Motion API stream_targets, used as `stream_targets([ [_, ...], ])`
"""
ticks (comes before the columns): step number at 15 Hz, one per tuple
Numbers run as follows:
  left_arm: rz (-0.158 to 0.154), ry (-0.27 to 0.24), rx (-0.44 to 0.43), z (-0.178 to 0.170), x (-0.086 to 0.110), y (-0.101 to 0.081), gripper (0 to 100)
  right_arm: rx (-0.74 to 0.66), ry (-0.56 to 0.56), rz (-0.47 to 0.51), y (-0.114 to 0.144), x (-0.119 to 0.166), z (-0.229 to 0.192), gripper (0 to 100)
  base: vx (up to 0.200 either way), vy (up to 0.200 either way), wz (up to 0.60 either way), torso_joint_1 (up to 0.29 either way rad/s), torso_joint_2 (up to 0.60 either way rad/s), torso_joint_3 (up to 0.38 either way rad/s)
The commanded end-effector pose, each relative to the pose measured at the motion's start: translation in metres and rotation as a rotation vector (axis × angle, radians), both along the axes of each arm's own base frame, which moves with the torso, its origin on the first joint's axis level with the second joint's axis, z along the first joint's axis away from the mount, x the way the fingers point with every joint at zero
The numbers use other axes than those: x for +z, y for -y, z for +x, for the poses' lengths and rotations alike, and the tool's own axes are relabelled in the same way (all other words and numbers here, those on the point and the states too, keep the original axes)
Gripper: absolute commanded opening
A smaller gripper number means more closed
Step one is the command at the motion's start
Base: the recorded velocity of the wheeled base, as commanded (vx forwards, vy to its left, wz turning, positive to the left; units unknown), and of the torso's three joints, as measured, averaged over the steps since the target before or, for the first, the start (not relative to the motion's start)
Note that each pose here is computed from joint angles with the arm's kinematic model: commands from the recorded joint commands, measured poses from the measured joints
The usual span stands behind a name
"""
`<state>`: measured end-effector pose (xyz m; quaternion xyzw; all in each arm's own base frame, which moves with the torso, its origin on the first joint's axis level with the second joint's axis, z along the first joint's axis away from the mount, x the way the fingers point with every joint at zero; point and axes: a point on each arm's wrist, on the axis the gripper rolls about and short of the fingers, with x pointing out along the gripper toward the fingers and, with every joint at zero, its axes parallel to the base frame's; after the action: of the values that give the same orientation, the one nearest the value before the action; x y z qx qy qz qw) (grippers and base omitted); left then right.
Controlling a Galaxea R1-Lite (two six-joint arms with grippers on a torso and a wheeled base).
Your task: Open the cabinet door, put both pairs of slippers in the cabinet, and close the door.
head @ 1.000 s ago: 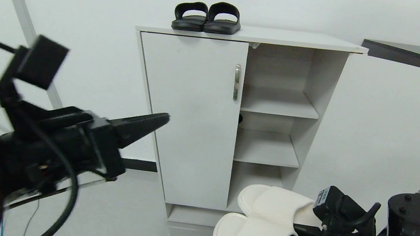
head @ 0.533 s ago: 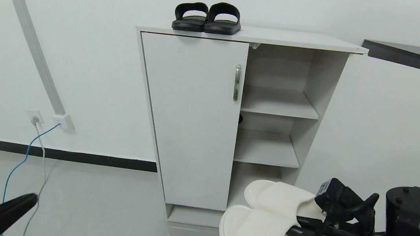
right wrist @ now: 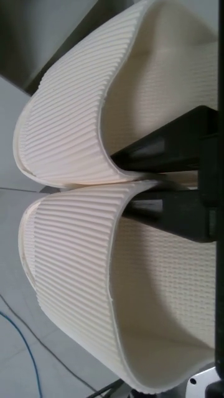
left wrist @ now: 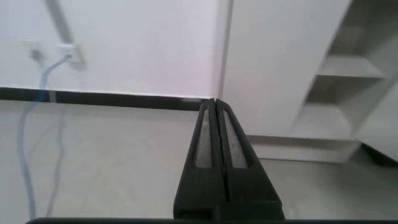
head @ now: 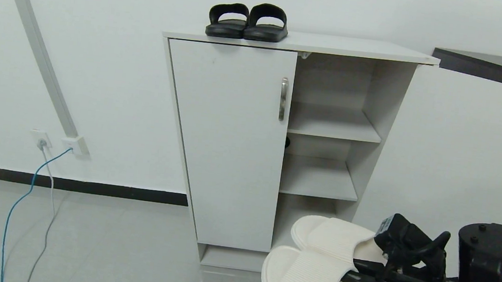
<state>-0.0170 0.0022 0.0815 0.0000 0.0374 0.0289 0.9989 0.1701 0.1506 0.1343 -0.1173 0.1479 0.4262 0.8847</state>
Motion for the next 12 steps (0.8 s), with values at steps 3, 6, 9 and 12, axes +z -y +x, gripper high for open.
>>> stream_targets([
  [3, 0.015, 0.073, -0.095, -0.006, -0.006, 0.003, 0, 0.006, 0.007, 0.005, -0.001, 0.002, -0.001, 0, 0.000, 0.000, 0.00, 0.000, 0.00, 0.000],
  [6, 0.014, 0.075, -0.092, -0.006, -0.005, 0.003, 0, -0.076, 0.009, 0.004, -0.008, 0.003, 0.003, 0, 0.000, 0.000, 0.00, 0.000, 0.00, 0.000],
  [9, 0.016, 0.075, -0.092, -0.006, -0.005, 0.003, 0, -0.279, -0.059, 0.055, -0.043, -0.004, -0.010, 0, 0.000, 0.000, 0.00, 0.000, 0.00, 0.000],
  [12, 0.017, 0.075, -0.092, -0.006, -0.005, 0.003, 0, -0.439, -0.046, 0.114, -0.079, -0.009, -0.004, 0, 0.000, 0.000, 0.00, 0.000, 0.00, 0.000],
])
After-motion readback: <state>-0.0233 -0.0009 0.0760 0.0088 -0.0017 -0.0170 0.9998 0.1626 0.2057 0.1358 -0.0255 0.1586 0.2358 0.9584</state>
